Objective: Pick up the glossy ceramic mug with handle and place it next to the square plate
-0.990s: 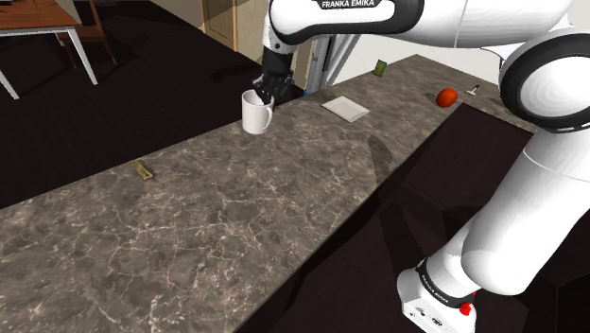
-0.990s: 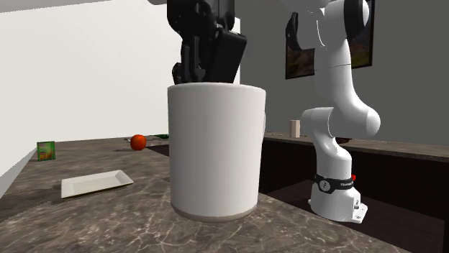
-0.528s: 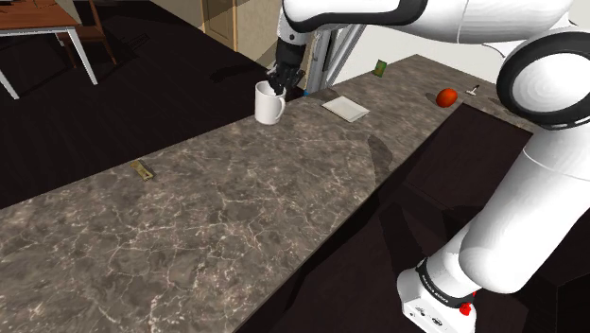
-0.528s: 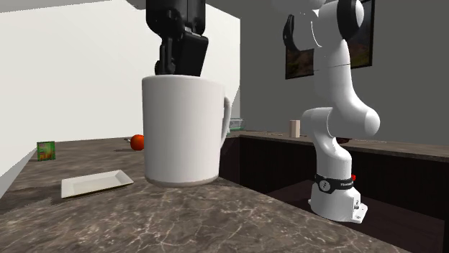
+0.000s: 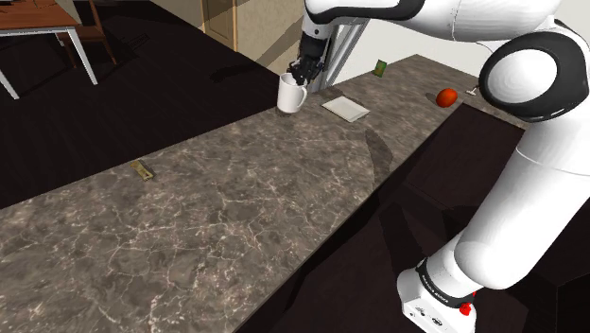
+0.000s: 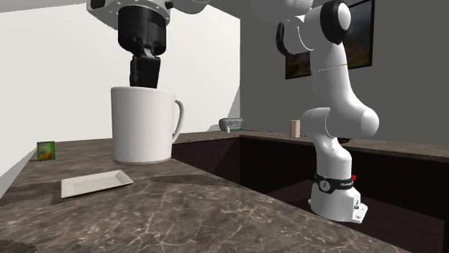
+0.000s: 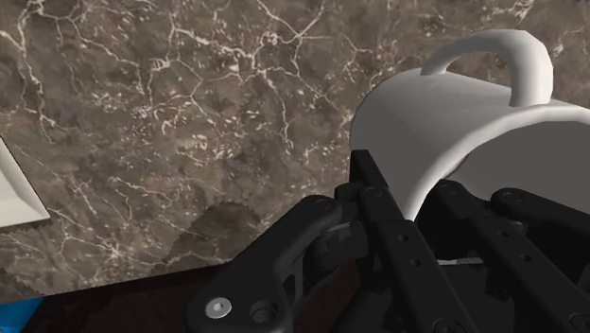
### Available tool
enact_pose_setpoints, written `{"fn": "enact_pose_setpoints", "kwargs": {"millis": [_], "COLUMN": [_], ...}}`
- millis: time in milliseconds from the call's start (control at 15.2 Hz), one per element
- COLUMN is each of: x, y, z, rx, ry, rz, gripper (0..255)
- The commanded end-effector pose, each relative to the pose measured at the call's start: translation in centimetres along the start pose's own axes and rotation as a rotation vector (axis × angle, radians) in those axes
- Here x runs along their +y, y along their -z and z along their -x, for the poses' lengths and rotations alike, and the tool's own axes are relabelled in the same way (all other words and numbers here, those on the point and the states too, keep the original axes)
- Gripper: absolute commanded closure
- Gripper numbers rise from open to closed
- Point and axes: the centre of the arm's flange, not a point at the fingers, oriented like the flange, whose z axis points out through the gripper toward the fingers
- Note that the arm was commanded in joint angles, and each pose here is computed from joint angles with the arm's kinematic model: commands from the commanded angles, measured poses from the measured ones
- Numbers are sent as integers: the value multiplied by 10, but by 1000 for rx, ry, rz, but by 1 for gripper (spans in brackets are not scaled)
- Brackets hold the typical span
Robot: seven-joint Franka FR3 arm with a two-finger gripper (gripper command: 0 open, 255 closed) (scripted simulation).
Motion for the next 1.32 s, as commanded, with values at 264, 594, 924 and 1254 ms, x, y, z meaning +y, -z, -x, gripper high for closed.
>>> {"fn": "enact_pose_setpoints", "kwargs": {"millis": [264,594,924,1254], "x": [78,143,181,183], "y": [7,11,2,-24], "z": [-16,-30,-38,-37], "rx": [0,0,0,0], "ry": [1,1,1,1], "rz": [0,0,0,0], "gripper": [255,255,255,255]}}
